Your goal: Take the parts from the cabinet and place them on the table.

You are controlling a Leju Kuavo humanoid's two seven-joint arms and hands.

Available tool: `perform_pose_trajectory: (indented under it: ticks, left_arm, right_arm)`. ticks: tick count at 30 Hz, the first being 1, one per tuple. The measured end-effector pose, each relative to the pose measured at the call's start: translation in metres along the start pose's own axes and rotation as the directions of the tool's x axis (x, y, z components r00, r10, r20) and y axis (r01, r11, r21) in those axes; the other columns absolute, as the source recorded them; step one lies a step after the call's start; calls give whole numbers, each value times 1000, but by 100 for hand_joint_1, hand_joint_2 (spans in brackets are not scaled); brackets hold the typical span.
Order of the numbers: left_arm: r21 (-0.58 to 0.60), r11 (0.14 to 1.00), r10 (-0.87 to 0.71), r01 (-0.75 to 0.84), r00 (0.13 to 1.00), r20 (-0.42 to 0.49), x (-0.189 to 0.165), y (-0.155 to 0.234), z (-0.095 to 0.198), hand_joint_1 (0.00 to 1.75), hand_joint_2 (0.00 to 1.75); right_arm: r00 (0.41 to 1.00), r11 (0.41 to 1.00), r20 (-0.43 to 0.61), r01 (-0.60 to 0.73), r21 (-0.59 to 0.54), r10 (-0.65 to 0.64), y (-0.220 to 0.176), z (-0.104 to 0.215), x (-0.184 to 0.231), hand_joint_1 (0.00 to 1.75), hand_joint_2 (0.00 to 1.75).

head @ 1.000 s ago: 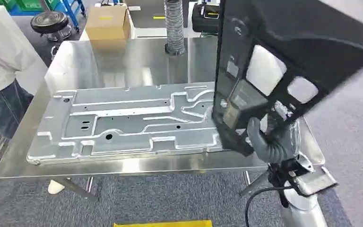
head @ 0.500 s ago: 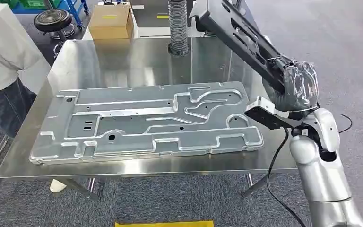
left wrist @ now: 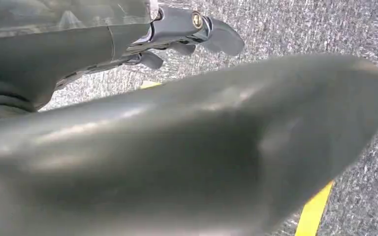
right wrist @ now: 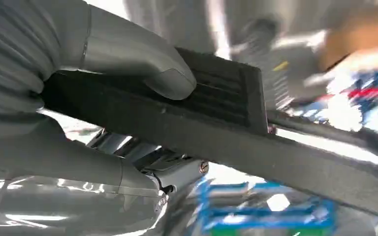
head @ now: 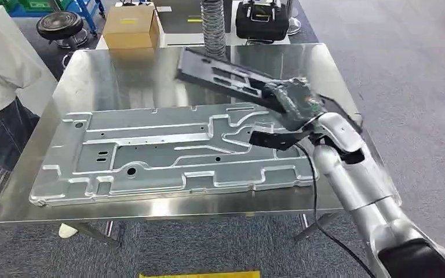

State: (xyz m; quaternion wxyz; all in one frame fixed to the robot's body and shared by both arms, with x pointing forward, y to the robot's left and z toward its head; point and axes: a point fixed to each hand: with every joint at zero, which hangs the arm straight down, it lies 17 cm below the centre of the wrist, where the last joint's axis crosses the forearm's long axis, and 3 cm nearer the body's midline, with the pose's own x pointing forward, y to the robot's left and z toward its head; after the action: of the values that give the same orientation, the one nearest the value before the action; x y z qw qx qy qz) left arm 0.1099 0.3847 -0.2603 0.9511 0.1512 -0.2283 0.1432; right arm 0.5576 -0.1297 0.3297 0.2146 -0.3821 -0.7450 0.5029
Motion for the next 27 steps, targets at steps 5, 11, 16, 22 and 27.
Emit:
perform_pose_trajectory:
  ticks: [5, 11, 16, 22, 27]
  left_arm:
    - [0, 1000, -3, 3, 1000, 2, 1, -5, 1, 0, 0]
    - [-7, 1000, -2, 2, 1000, 0, -4, -10, 3, 0, 0]
    - [-18, 1000, 2, -2, 1000, 8, -3, -14, 4, 0, 0]
    - [-23, 1000, 2, -2, 1000, 11, -2, -15, 4, 0, 0]
    - [-32, 999, 4, -3, 1000, 19, -3, -15, 5, 0, 0]
  right_arm:
    - [990, 995, 136, 29, 92, -41, 35, -26, 76, 175, 175]
    - [974, 983, 211, 51, 175, -88, 60, -35, 121, 175, 175]
    - [965, 976, 239, 58, 209, -108, 65, -43, 136, 175, 175]
    - [965, 960, 225, 69, 272, -134, 87, -37, 137, 175, 175]
    - [965, 938, 210, 81, 337, -159, 110, -28, 137, 175, 175]
